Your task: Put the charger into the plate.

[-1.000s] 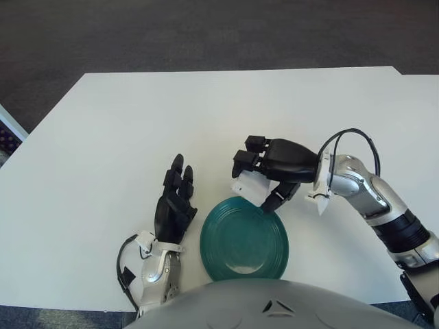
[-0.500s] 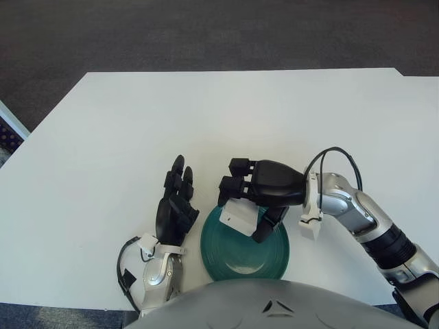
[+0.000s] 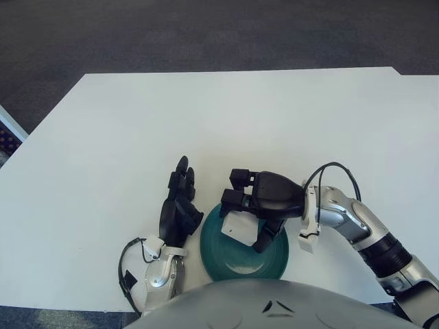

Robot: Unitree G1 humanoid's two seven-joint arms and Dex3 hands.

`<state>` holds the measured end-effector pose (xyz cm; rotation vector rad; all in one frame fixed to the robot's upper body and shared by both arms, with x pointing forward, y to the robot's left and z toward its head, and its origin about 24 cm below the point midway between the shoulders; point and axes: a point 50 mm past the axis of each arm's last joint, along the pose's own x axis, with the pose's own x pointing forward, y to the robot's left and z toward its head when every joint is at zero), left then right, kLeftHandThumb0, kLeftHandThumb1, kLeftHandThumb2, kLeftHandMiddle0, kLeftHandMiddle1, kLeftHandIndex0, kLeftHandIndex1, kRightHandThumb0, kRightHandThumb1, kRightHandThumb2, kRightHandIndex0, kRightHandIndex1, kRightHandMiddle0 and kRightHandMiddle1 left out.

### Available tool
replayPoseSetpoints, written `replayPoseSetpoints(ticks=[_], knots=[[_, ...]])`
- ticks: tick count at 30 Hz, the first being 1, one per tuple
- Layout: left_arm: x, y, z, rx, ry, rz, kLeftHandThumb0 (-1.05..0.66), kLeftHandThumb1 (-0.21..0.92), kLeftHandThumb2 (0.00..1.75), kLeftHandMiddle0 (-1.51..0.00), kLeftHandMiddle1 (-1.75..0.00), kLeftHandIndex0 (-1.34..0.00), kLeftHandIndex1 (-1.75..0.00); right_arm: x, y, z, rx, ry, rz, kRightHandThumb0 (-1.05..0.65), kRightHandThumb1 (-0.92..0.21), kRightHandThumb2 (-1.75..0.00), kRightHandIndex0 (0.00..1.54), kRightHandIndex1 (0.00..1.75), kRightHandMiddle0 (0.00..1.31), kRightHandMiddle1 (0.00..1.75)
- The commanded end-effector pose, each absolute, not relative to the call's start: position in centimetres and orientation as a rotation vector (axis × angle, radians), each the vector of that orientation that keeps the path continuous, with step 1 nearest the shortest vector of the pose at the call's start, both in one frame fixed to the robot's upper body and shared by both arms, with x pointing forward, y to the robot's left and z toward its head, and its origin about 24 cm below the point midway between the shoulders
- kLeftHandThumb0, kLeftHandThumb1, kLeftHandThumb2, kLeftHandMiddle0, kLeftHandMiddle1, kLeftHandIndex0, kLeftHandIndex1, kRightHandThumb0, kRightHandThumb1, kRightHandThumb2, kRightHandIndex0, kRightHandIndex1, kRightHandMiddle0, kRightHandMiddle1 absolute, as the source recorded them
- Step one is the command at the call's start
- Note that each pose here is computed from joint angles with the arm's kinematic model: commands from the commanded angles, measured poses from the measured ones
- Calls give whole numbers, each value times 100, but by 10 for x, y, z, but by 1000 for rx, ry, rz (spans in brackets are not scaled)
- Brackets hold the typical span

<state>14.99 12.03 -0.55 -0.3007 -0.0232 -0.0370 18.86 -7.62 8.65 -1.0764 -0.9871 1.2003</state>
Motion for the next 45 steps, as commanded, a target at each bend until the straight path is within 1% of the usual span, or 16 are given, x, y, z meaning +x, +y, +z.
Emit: replayPoseSetpoints(ticks=[1, 7, 8, 10, 11, 12, 13, 14, 16, 18, 20, 21, 24, 27, 34, 45], knots=[[139, 115, -28, -323, 101, -16, -105, 92, 126, 0, 0, 0, -17, 191, -80, 88, -1125, -972, 1204, -56, -92, -84, 99, 175, 74, 175], [140, 115, -28, -334, 91, -22, -105, 92, 126, 0, 0, 0, -17, 188, -72, 91, -1152, -944, 1239, -54, -92, -83, 101, 175, 70, 175], [140, 115, -28, -337, 86, -23, -105, 92, 125, 0, 0, 0, -17, 188, -72, 91, -1152, -936, 1245, -56, -92, -84, 98, 175, 62, 175], [141, 115, -27, -344, 76, -28, -105, 92, 124, 0, 0, 0, -16, 189, -71, 90, -1148, -923, 1244, -58, -92, -85, 94, 175, 53, 175], [141, 115, -27, -347, 74, -31, -105, 92, 124, 0, 0, 0, -16, 189, -71, 90, -1147, -920, 1240, -63, -92, -87, 82, 175, 40, 174], [141, 114, -27, -359, 74, -34, -105, 92, 124, 0, 0, 0, -16, 189, -71, 90, -1146, -919, 1241, -67, -92, -88, 73, 175, 32, 173], [141, 114, -27, -367, 73, -36, -105, 92, 123, 0, 0, 0, -16, 190, -71, 90, -1145, -919, 1242, -72, -92, -90, 57, 175, 24, 171], [141, 114, -27, -373, 73, -37, -105, 92, 123, 0, 0, 0, -16, 190, -71, 89, -1145, -919, 1244, -74, -92, -90, 51, 175, 21, 170], [141, 114, -27, -412, 75, -38, -105, 92, 123, 0, 0, 0, -15, 190, -72, 89, -1141, -925, 1252, -81, -92, -93, 33, 174, 12, 165], [140, 114, -27, -449, 76, -40, -105, 92, 123, 0, 0, 0, -14, 190, -72, 88, -1136, -933, 1260, -85, -92, -94, 24, 170, 8, 160], [140, 114, -27, -477, 70, -39, -105, 92, 123, 0, 0, 0, -14, 189, -74, 88, -1134, -954, 1261, -88, -92, -95, 19, 165, 5, 155], [140, 114, -27, -485, 65, -39, -105, 92, 123, 0, 0, 0, -13, 189, -75, 88, -1133, -964, 1259, -90, -92, -94, 18, 156, 3, 148], [140, 114, -26, -484, 55, -43, -105, 92, 123, 0, 0, 0, -12, 189, -79, 86, -1141, -986, 1243, -92, -92, -92, 18, 143, 1, 139], [140, 114, -26, -480, 50, -47, -105, 92, 123, 0, 0, 0, -12, 189, -80, 85, -1146, -1011, 1230, -93, -92, -91, 19, 139, 0, 135], [141, 115, -27, -480, 51, -61, -104, 92, 123, -1, 0, 0, -14, 191, -80, 83, -1167, -1078, 1179, -91, -92, -85, 20, 145, 0, 135], [141, 116, -28, -554, 56, -73, -104, 92, 122, -1, 0, 0, -15, 193, -79, 79, -1153, -1099, 1148, -86, -92, -83, 24, 128, 0, 130]])
